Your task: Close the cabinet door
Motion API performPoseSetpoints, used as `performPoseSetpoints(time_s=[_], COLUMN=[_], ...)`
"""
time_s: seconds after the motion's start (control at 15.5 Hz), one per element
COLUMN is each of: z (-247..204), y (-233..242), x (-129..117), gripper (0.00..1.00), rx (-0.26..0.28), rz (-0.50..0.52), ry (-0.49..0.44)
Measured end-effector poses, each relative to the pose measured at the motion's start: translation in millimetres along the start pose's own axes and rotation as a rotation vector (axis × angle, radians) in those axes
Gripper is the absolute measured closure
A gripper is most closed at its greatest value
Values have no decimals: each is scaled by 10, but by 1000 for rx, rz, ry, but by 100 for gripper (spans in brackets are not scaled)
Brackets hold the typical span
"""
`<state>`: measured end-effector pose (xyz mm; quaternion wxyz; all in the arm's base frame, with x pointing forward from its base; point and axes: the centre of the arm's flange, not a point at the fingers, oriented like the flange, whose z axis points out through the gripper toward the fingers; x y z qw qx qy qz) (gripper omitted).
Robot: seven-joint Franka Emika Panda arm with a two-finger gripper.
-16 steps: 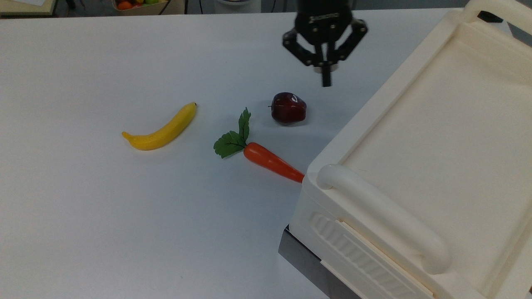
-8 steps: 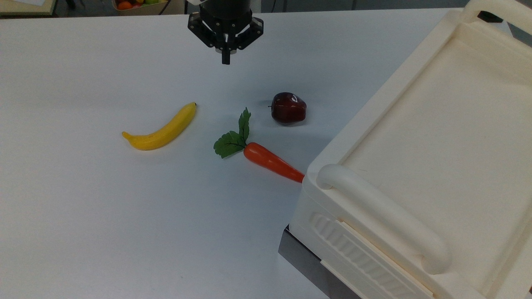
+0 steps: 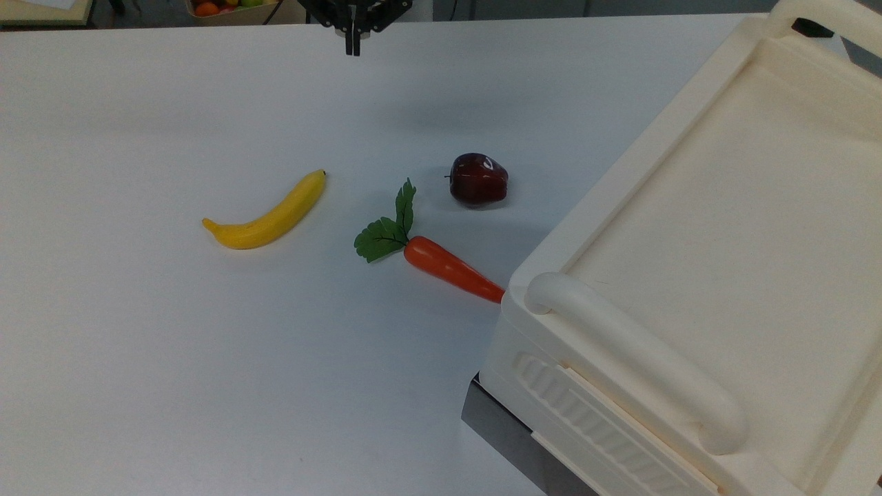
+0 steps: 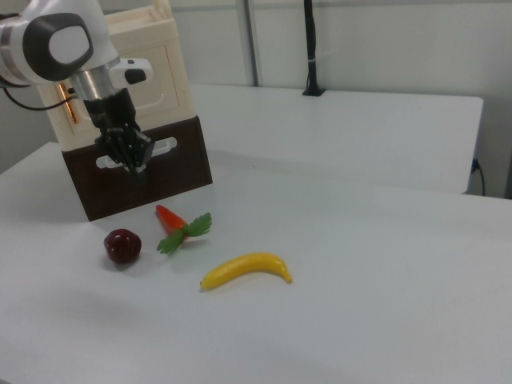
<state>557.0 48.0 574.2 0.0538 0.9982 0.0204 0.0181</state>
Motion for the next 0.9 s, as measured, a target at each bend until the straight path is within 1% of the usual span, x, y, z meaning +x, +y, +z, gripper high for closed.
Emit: performPoseSetpoints(time_s=[0.06,0.13,0.32,0.39,0.64,0.71,0.9], z=[-8,-6,2,3,-24,-41,-124], y=[58,106,156,166,266,298,373], x=[-18,-38,-57,-57,-104,-123,-144], gripper=[91,82,52,44,2,0,0], rx=[-1,-1,-2,-2,7,14,20], rz=[10,18,27,30,54,61,77], ry=[-6,-17,-31,-32,-46,-49,-36])
